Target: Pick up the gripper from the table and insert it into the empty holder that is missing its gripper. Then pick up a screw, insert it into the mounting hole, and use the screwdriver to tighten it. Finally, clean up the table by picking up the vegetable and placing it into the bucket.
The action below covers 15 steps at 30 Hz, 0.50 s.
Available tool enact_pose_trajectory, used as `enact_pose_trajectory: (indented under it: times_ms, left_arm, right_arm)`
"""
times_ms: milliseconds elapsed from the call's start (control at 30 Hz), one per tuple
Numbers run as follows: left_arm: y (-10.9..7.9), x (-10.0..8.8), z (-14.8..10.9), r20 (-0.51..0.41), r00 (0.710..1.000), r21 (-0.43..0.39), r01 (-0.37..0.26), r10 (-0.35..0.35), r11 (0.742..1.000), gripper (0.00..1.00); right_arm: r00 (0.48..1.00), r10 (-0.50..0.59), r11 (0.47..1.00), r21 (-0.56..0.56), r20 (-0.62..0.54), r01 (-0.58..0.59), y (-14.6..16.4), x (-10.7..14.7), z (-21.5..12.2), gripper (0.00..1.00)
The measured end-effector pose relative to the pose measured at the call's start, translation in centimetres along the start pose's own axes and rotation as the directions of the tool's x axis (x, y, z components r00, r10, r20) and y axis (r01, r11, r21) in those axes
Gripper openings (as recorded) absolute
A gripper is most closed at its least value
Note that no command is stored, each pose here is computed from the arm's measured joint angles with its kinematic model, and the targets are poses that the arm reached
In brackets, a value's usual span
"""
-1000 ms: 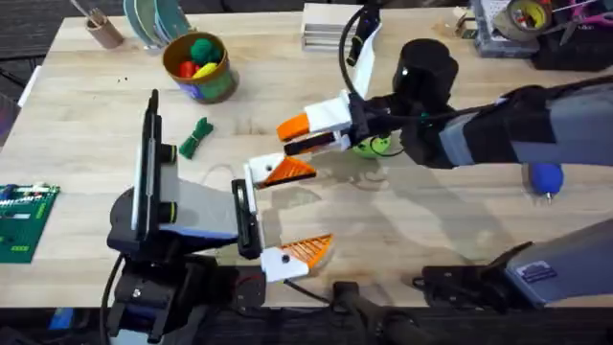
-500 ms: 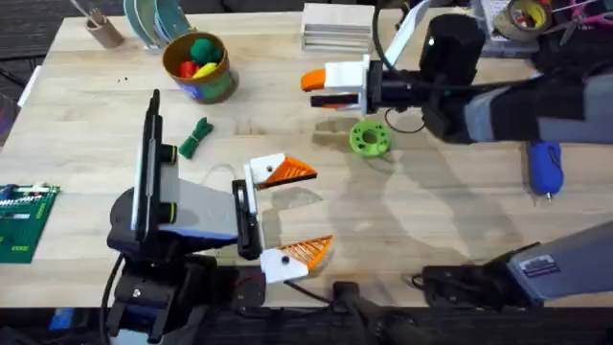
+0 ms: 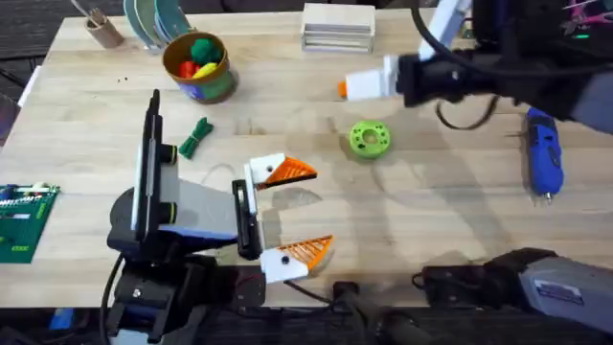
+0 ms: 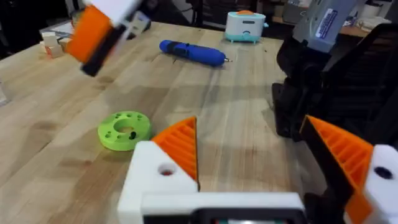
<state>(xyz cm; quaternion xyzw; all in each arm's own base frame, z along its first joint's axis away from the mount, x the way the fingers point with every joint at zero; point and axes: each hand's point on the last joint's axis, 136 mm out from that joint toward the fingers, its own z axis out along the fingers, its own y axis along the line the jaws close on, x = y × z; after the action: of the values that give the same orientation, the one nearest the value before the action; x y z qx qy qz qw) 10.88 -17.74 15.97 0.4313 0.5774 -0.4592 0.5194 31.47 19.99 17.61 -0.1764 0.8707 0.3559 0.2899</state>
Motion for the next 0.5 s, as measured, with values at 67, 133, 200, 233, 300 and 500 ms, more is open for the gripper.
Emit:
enact_pose_trajectory:
  times_ms: [67,133,200,233,300,500]
  left_arm:
    - [0.0,0.0,0.0,0.0,1.0,0.0,0.0,0.0,1.0,0.993]
    - [0.0,0.0,0.0,0.0,1.0,0.0,0.0,0.0,1.0,0.993]
    - [0.0,0.0,0.0,0.0,1.0,0.0,0.0,0.0,1.0,0.993]
    - [0.0,0.0,0.0,0.0,1.0,0.0,0.0,0.0,1.0,0.993]
    - [0.0,0.0,0.0,0.0,1.0,0.0,0.0,0.0,1.0,0.992]
    - [0.0,0.0,0.0,0.0,1.0,0.0,0.0,0.0,1.0,0.993]
  right_arm:
    - [0.999,-0.017,0.997,0.072,-0.047,0.02,-0.5,1.5,-0.9,0.994]
    - [0.994,-0.017,0.991,0.128,-0.105,0.03,-1.1,3.0,-1.2,0.994]
    - [0.988,-0.012,0.986,0.162,-0.156,0.037,-1.7,4.3,-1.1,0.993]
    - [0.985,-0.013,0.984,0.172,-0.172,0.044,-1.9,4.6,-1.0,0.993]
    - [0.981,-0.011,0.982,0.185,-0.193,0.047,-2.3,5.1,-0.5,0.993]
    - [0.971,0.004,0.971,0.232,-0.239,0.053,-3.4,6.1,0.6,0.993]
